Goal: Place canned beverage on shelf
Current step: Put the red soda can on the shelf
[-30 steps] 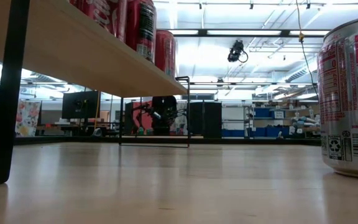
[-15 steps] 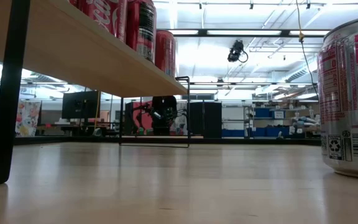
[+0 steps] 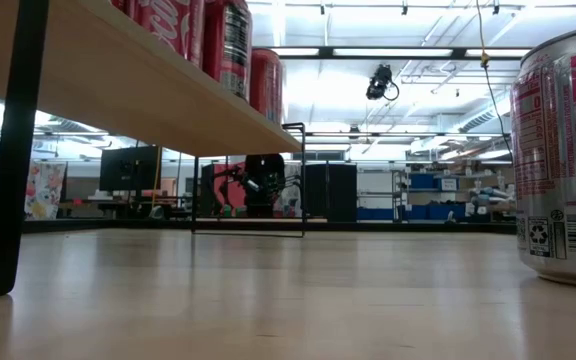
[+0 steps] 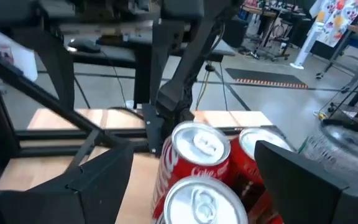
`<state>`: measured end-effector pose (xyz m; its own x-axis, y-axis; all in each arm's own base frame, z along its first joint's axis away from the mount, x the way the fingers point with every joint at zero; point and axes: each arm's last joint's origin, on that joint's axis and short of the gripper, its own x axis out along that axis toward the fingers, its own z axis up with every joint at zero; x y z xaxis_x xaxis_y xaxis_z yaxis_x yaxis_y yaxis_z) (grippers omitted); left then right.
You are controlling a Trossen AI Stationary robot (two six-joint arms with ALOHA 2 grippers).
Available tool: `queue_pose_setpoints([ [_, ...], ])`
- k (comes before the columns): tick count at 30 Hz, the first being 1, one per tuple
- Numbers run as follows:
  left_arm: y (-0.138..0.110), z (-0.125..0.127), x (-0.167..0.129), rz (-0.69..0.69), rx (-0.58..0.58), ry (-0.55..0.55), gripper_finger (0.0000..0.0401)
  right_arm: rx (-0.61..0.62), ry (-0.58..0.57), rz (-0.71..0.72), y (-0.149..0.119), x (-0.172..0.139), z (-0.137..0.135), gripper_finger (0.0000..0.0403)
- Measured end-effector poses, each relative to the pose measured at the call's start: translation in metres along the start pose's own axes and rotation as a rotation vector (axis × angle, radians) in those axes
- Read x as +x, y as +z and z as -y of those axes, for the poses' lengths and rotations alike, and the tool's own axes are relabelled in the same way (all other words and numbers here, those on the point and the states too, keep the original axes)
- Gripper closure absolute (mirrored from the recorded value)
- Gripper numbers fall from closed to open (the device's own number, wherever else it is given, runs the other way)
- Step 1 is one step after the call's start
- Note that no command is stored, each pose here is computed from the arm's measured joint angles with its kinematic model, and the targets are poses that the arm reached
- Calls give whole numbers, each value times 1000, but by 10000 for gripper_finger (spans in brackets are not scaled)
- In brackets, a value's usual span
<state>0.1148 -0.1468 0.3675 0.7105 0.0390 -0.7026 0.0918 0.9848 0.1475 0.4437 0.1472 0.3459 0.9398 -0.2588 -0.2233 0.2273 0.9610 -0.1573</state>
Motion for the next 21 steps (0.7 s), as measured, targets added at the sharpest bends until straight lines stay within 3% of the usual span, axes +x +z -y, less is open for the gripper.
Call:
queue_pose_setpoints([
  [4,2,-3,-4,-4,5,3,1,-47,-28,-52,4,2,-10,56],
  [11,11,-8,-12,23,-8,-10,1,-51,-23,-116,35,4,-17,56],
  [21,8,-6,-13,0,-11,-25,1,-66,-11,-186,20,21,-10,56],
])
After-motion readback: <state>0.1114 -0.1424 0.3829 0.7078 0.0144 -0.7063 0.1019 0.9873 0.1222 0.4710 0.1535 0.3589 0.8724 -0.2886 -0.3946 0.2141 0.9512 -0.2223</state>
